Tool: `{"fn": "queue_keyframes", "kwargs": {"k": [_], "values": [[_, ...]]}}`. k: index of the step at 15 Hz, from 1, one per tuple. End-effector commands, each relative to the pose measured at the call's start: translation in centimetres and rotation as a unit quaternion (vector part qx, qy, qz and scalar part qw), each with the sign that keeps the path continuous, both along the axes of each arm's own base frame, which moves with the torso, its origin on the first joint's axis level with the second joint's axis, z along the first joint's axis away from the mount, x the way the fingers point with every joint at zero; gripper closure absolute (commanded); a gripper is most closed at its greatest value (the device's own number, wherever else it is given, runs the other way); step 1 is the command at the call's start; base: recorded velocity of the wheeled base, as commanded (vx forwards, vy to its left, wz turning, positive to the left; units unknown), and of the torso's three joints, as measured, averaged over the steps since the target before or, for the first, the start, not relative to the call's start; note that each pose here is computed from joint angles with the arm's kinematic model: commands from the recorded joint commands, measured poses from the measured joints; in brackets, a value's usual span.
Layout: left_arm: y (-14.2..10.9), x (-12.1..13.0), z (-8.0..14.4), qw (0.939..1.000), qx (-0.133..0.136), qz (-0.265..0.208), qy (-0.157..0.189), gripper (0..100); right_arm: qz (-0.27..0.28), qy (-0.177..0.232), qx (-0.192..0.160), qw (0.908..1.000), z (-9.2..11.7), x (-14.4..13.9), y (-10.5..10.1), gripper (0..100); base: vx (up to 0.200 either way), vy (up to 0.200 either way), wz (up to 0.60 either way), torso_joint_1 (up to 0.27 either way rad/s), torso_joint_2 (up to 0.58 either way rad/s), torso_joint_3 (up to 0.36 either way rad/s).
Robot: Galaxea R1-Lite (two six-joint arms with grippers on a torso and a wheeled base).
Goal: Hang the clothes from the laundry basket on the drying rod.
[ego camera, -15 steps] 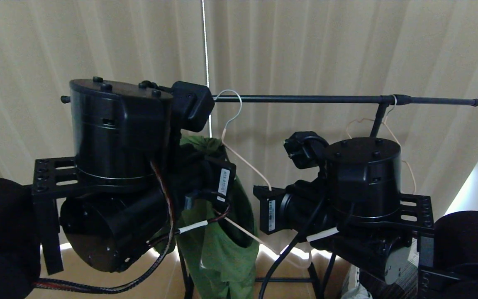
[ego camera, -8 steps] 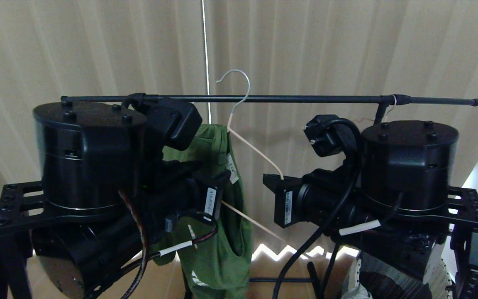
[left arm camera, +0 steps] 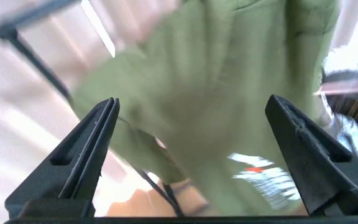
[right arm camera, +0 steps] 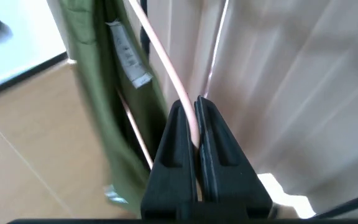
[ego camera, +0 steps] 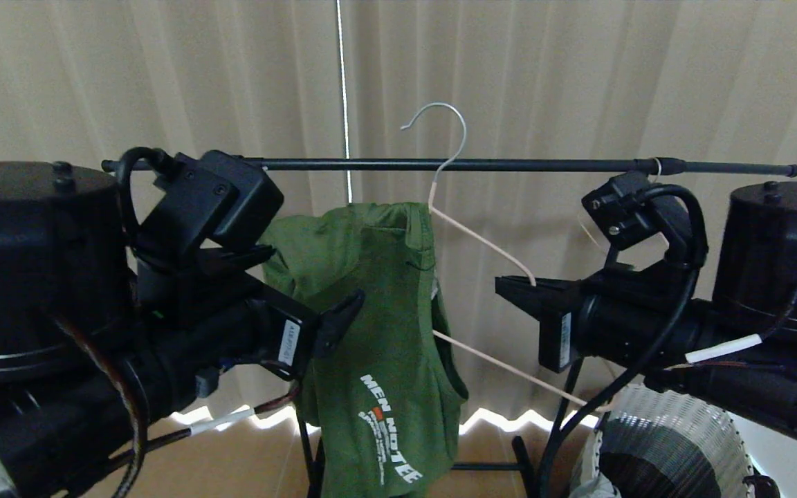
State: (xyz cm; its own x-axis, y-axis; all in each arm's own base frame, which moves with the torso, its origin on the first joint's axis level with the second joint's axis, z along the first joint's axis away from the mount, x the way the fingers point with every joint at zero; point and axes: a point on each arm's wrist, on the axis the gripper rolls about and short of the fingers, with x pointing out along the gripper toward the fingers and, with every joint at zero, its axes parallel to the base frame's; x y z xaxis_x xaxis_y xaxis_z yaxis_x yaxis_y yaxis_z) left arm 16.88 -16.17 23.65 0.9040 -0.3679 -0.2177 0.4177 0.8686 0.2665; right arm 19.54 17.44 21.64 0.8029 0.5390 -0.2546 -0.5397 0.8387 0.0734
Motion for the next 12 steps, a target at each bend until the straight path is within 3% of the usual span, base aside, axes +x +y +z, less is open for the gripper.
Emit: {"fn": "queue_keyframes", "kwargs": {"k": [1,4,5,6,7,10,12], "values": [[2.7,-0.1,1.7,0.9992,0.005,-0.011,-0.038,0,0.008,-0.029,-0.014,0.9994,0.9,0.3,-3.0,100,0.000,0.000,0.00,0.000,0.00,0.000],[4.6,-0.1,2.7,0.9915,0.052,-0.083,-0.086,0,0.026,-0.029,-0.028,0.9989,0.4,0.6,-3.6,100,0.000,0.000,0.00,0.000,0.00,0.000],[4.9,0.0,2.9,0.9850,0.090,-0.100,-0.108,0,0.027,-0.030,-0.028,0.9988,0.4,0.5,-3.7,100,0.000,0.000,0.00,0.000,0.00,0.000],[4.9,0.0,2.9,0.9845,0.093,-0.101,-0.110,0,0.027,-0.030,-0.027,0.9988,0.5,0.5,-3.6,100,0.000,0.000,0.00,0.000,0.00,0.000],[4.6,0.1,2.8,0.9739,0.131,-0.131,-0.131,0,0.032,-0.031,-0.027,0.9986,0.5,0.5,-3.4,100,0.000,0.000,0.00,0.000,0.00,0.000],[3.4,1.8,2.1,0.9623,0.181,-0.152,-0.135,0,0.060,-0.032,-0.020,0.9975,0.6,0.1,-3.0,100,0.000,0.000,0.00,0.000,0.00,0.000],[2.6,2.9,1.9,0.9621,0.182,-0.152,-0.136,0,0.071,-0.036,-0.017,0.9966,0.8,-0.3,-2.7,100,0.000,0.000,0.00,0.000,0.00,0.000]]}}
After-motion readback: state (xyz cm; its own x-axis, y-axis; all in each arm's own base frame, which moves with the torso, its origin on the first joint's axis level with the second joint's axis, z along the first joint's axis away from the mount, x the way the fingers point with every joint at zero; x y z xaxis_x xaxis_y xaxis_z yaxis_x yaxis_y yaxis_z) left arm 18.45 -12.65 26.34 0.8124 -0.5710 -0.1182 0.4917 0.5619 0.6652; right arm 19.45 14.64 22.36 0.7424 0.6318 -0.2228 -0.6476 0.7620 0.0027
